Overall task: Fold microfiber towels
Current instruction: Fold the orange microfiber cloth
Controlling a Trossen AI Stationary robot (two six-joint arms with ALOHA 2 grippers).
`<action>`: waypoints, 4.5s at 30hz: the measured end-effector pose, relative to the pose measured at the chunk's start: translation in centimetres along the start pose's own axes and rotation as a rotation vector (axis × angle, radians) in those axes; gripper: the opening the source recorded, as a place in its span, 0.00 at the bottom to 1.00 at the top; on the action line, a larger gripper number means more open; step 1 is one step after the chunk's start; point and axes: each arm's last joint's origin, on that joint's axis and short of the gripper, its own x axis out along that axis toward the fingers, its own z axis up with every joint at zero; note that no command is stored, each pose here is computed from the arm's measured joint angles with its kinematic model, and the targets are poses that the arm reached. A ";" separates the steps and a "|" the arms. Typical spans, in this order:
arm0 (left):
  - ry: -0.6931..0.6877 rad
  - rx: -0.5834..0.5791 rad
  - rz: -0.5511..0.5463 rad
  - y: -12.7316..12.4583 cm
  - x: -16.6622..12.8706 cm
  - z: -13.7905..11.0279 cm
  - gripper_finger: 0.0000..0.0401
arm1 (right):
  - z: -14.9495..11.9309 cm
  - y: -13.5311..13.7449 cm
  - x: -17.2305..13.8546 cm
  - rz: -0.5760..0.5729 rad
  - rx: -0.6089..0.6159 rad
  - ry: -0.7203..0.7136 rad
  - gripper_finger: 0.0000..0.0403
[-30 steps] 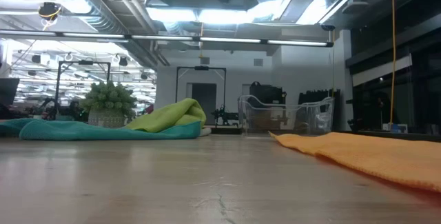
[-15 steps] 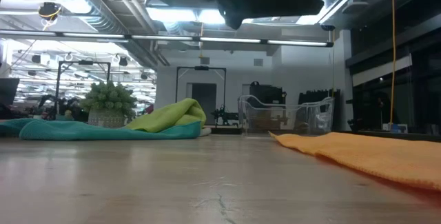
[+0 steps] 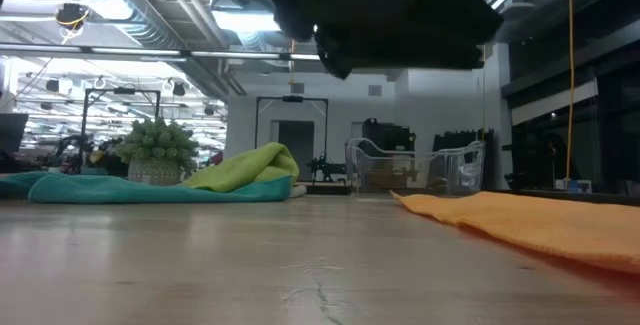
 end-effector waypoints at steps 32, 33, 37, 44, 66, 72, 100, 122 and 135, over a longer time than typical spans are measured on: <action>-0.011 -0.029 -0.086 -0.2 1.8 -1.7 0.36 | 2.7 -1.7 0.6 -0.140 0.056 -0.167 0.01; 0.004 -0.028 -0.085 -0.1 2.3 -2.4 0.36 | 2.8 -1.8 0.6 -0.141 0.060 -0.166 0.01; 0.038 -0.031 -0.070 0.2 4.0 -3.8 0.36 | 3.1 -2.0 0.7 -0.127 0.074 -0.159 0.01; 0.115 -0.001 -0.040 -0.1 4.8 -1.9 0.40 | 3.4 -2.3 0.8 -0.101 0.094 -0.140 0.01; 0.179 -0.015 -0.048 0.4 6.8 -3.9 0.43 | 4.3 -2.4 0.8 -0.068 0.156 -0.187 0.01; 0.175 -0.014 -0.021 0.4 6.8 -3.9 0.43 | 4.5 -2.4 0.8 -0.056 0.166 -0.185 0.01; 0.183 0.068 0.020 -1.1 7.4 -3.5 0.43 | 4.7 -2.2 0.8 0.043 0.233 -0.143 0.02; 0.178 0.125 0.137 -1.0 6.4 -2.3 0.00 | 5.0 -2.2 0.6 0.044 0.269 -0.151 0.02; 0.031 0.217 0.238 -2.1 -1.8 6.8 0.00 | 8.8 -3.5 -8.4 -0.278 0.207 -0.260 0.02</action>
